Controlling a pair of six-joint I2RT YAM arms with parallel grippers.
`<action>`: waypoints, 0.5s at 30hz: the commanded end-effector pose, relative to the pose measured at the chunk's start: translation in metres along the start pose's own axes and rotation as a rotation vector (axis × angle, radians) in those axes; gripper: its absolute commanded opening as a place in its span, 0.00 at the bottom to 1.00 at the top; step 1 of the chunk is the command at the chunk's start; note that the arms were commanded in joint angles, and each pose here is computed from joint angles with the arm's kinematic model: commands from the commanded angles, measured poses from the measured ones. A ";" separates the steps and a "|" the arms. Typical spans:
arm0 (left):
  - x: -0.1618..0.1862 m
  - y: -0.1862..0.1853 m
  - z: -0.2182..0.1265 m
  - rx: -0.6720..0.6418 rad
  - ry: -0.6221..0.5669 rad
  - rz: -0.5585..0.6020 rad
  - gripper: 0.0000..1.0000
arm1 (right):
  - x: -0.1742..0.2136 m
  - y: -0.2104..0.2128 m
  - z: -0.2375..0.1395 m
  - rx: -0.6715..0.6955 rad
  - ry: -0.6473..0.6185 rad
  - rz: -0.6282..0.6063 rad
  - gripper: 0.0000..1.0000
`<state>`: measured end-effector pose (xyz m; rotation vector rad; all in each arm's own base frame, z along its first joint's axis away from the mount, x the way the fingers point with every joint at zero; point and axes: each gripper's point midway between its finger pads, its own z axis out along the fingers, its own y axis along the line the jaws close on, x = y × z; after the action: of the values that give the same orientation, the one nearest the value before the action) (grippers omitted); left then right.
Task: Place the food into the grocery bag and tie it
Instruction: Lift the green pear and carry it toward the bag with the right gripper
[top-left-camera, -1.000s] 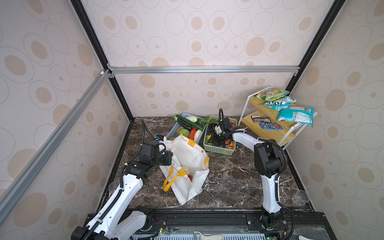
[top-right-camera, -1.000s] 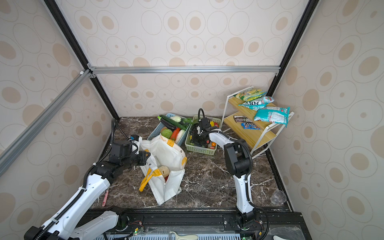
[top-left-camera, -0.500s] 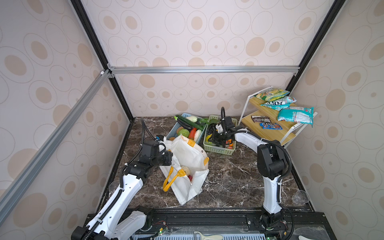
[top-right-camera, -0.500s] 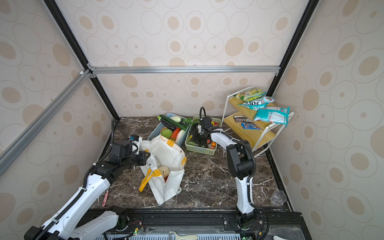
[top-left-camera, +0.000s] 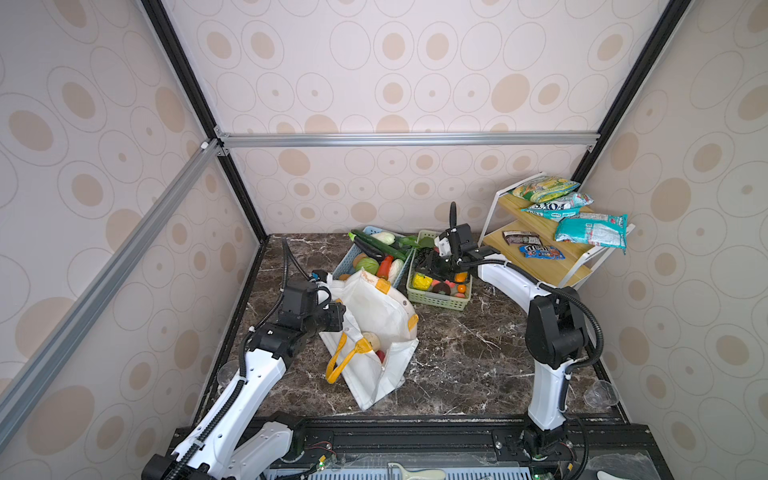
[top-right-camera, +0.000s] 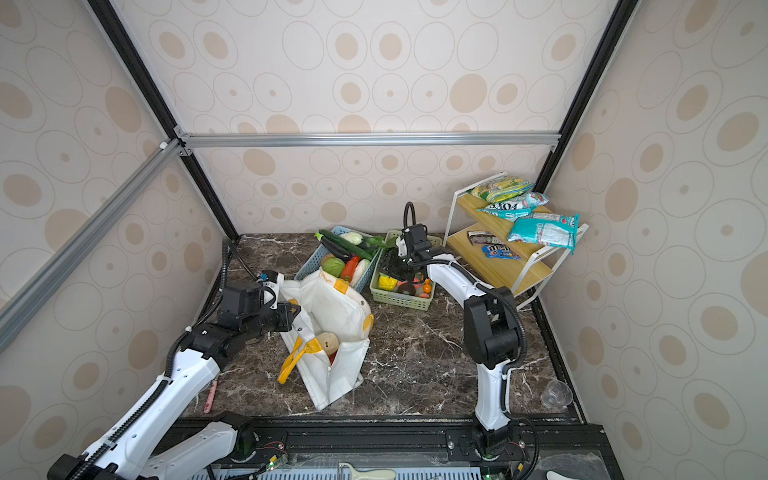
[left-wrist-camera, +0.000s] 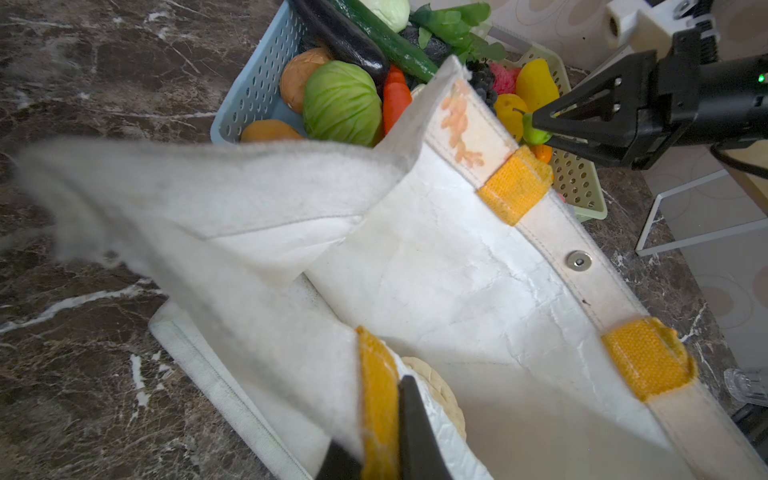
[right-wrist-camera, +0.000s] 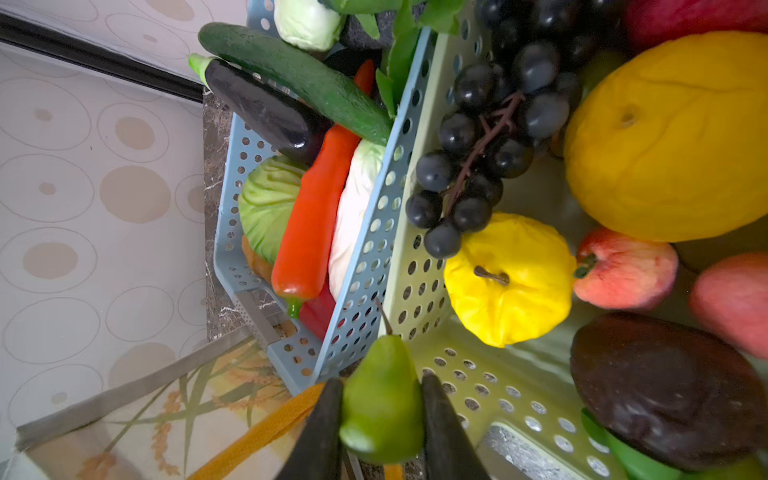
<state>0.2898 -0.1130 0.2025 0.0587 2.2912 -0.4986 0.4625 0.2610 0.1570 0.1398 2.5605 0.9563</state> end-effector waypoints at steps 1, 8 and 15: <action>-0.015 -0.005 -0.008 0.012 -0.060 0.009 0.00 | -0.007 0.016 -0.022 -0.033 -0.037 -0.007 0.28; -0.015 -0.005 -0.007 0.015 -0.060 0.006 0.00 | -0.012 0.036 -0.048 -0.071 -0.073 -0.038 0.28; -0.016 -0.006 -0.008 0.018 -0.065 0.005 0.00 | -0.009 0.061 -0.073 -0.120 -0.099 -0.090 0.29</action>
<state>0.2895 -0.1131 0.2024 0.0594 2.2908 -0.4993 0.4482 0.2595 0.2315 0.0713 2.4166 1.0186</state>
